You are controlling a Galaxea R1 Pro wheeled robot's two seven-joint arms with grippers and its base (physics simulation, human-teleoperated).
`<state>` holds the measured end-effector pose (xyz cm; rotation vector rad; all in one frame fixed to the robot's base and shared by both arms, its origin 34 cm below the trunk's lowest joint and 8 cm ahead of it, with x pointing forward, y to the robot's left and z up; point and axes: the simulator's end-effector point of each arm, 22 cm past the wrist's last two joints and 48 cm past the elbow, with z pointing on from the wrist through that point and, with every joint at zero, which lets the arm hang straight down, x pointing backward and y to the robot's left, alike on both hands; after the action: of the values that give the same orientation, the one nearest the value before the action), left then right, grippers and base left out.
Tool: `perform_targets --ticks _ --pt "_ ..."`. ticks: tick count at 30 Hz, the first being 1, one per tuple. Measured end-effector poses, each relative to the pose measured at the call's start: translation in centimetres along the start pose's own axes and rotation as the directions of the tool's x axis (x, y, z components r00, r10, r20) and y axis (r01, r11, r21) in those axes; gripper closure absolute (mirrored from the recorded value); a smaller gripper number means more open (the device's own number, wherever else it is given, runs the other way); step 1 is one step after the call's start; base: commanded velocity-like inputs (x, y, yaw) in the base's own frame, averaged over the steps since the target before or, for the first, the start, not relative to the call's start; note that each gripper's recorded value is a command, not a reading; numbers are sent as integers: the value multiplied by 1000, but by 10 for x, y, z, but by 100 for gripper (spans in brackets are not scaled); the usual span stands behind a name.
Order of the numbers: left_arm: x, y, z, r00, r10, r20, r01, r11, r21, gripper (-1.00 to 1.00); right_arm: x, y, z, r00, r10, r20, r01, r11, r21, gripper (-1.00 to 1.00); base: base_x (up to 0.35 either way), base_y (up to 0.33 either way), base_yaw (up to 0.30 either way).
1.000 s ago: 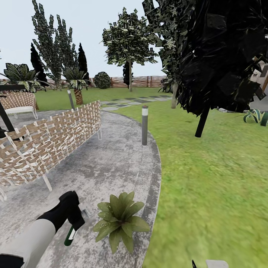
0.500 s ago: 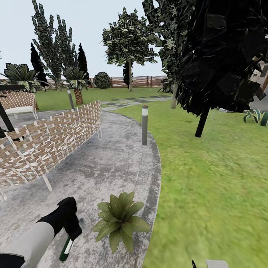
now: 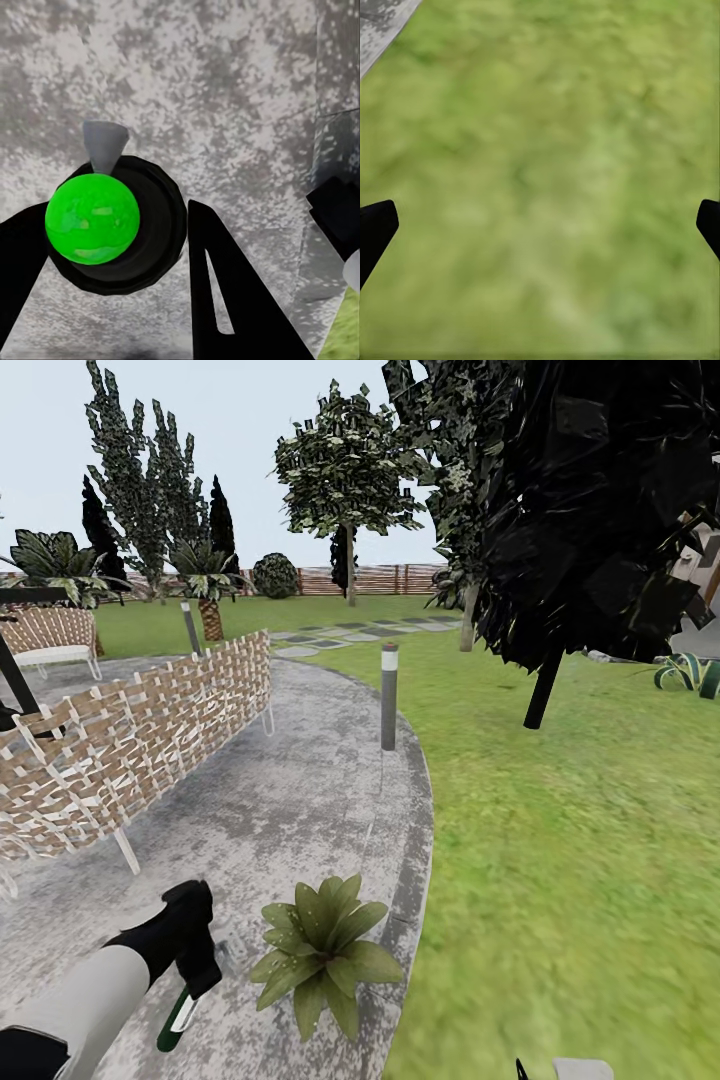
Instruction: Pick up the pesticide atomizer in the garden and spray insectifuge to fully cover both potted plants in the garden.
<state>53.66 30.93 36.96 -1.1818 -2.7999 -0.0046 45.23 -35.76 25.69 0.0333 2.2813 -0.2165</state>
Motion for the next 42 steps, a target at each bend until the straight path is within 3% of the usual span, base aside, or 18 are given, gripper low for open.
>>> perform_targets --ticks 10,20,31,42 --pt "3 -1 3 1000 -3 -7 3 1000 3 100 0 1 0 1000 2 1 -2 1000 0 -100 94 74 -75" --pt "38 -6 35 997 -29 -70 28 999 -24 100 0 2 0 1000 3 1 -3 1000 -1 -100 1 1 -4" --pt "30 -8 34 998 -26 -54 25 999 -25 100 0 2 0 1000 3 0 -3 1000 -1 -100 0 11 0" --pt "32 -14 61 998 -23 -62 22 1000 -15 100 26 5 9 1000 0 -15 0 1000 -2 -100 0 0 0"
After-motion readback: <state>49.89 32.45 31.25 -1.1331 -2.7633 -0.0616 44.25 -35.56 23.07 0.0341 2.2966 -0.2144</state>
